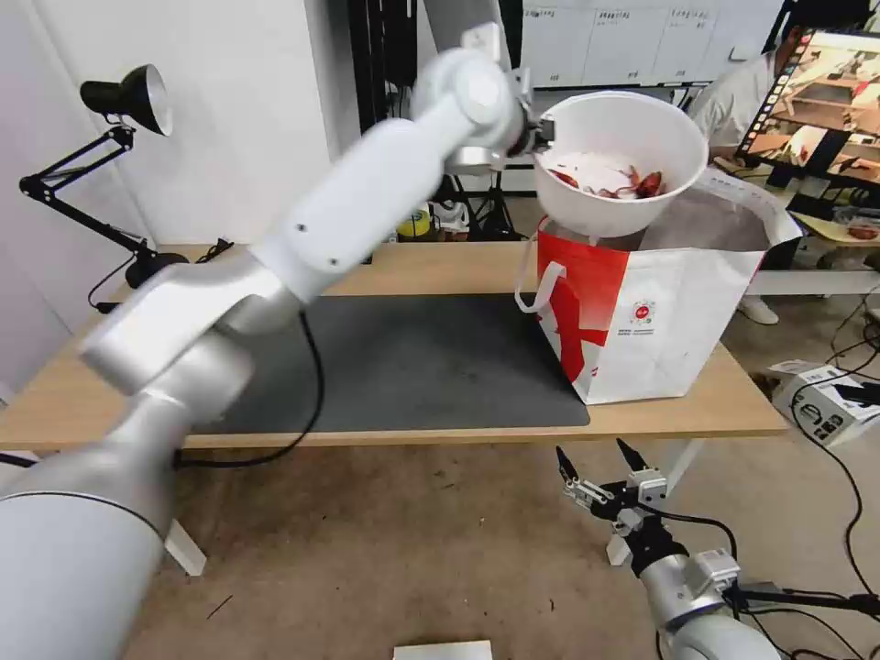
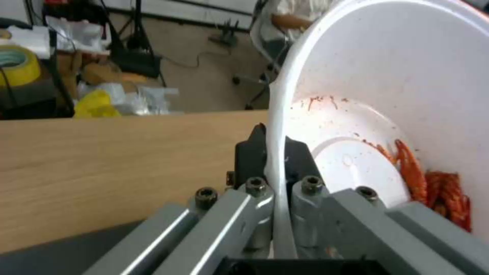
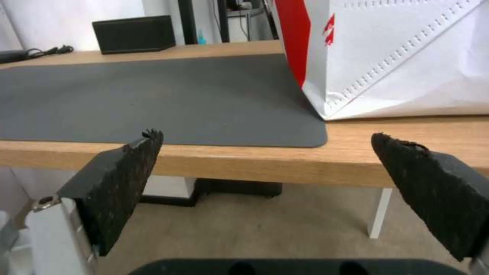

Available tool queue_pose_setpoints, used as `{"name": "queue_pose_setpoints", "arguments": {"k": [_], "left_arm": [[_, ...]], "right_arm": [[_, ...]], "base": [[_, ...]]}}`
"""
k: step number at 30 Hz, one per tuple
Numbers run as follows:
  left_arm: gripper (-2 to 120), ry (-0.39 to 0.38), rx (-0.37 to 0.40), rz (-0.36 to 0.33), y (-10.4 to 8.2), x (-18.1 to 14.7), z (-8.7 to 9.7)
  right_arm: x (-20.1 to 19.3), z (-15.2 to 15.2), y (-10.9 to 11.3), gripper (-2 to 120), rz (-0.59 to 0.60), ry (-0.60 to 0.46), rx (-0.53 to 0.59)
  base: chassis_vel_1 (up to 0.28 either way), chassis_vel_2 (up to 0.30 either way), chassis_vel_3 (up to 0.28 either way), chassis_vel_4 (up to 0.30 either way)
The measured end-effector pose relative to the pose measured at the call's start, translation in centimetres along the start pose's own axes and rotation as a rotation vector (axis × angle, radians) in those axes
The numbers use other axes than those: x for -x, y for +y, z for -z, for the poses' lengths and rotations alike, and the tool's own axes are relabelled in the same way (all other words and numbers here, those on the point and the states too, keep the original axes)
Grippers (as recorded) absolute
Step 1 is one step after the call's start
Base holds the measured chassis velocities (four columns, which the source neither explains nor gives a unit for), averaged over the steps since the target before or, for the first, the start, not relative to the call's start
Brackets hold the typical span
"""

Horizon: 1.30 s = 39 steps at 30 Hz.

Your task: Pick up the trash from the table and place it into the takeout bag.

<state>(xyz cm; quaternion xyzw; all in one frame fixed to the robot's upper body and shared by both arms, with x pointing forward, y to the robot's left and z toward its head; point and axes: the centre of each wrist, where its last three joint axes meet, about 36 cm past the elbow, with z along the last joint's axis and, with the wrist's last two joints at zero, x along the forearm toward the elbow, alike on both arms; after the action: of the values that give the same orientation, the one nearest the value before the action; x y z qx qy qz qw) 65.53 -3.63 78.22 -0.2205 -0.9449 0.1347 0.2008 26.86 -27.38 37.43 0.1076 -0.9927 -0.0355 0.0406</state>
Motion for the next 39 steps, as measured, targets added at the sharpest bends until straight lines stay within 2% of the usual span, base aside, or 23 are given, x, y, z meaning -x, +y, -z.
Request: {"name": "queue_pose_setpoints", "arguments": {"k": [3, 4, 6, 7, 11, 16, 18, 26, 31, 33, 39], "left_arm": [[0, -0.079, -0.008, 0.022, -1.3, 0.9, -2.0], [0, -0.079, -0.008, 0.022, -1.3, 0.9, -2.0], [0, -0.122, 0.027, 0.034, -1.6, 1.4, -3.6], [0, -0.122, 0.027, 0.034, -1.6, 1.4, -3.6], [0, -0.191, 0.099, 0.042, -1.6, 2.0, -6.0], [0, -0.222, 0.138, 0.048, -1.7, 2.4, -7.7], [0, -0.260, 0.182, 0.054, -1.6, 2.7, -8.9], [0, -0.282, 0.226, 0.059, -1.7, 3.0, -10.3], [0, -0.280, 0.262, 0.038, -1.6, 2.8, -11.2], [0, -0.271, 0.268, 0.027, -1.5, 2.7, -11.3], [0, -0.176, 0.300, -0.018, -1.4, 2.0, -12.0]], "right_arm": [[0.0, 0.0, 0.0, 100, 0.000, 0.000, 0.000], [0.0, 0.0, 0.0, 100, 0.000, 0.000, 0.000], [0.0, 0.0, 0.0, 100, 0.000, 0.000, 0.000], [0.0, 0.0, 0.0, 100, 0.000, 0.000, 0.000], [0.0, 0.0, 0.0, 100, 0.000, 0.000, 0.000], [0.0, 0.0, 0.0, 100, 0.000, 0.000, 0.000], [0.0, 0.0, 0.0, 100, 0.000, 0.000, 0.000], [0.0, 0.0, 0.0, 100, 0.000, 0.000, 0.000], [0.0, 0.0, 0.0, 100, 0.000, 0.000, 0.000], [0.0, 0.0, 0.0, 100, 0.000, 0.000, 0.000], [0.0, 0.0, 0.0, 100, 0.000, 0.000, 0.000]], "base": [[0.000, 0.000, 0.000, 0.000], [0.000, 0.000, 0.000, 0.000], [0.000, 0.000, 0.000, 0.000], [0.000, 0.000, 0.000, 0.000], [0.000, 0.000, 0.000, 0.000], [0.000, 0.000, 0.000, 0.000], [0.000, 0.000, 0.000, 0.000], [0.000, 0.000, 0.000, 0.000], [0.000, 0.000, 0.000, 0.000], [0.000, 0.000, 0.000, 0.000], [0.000, 0.000, 0.000, 0.000]]}}
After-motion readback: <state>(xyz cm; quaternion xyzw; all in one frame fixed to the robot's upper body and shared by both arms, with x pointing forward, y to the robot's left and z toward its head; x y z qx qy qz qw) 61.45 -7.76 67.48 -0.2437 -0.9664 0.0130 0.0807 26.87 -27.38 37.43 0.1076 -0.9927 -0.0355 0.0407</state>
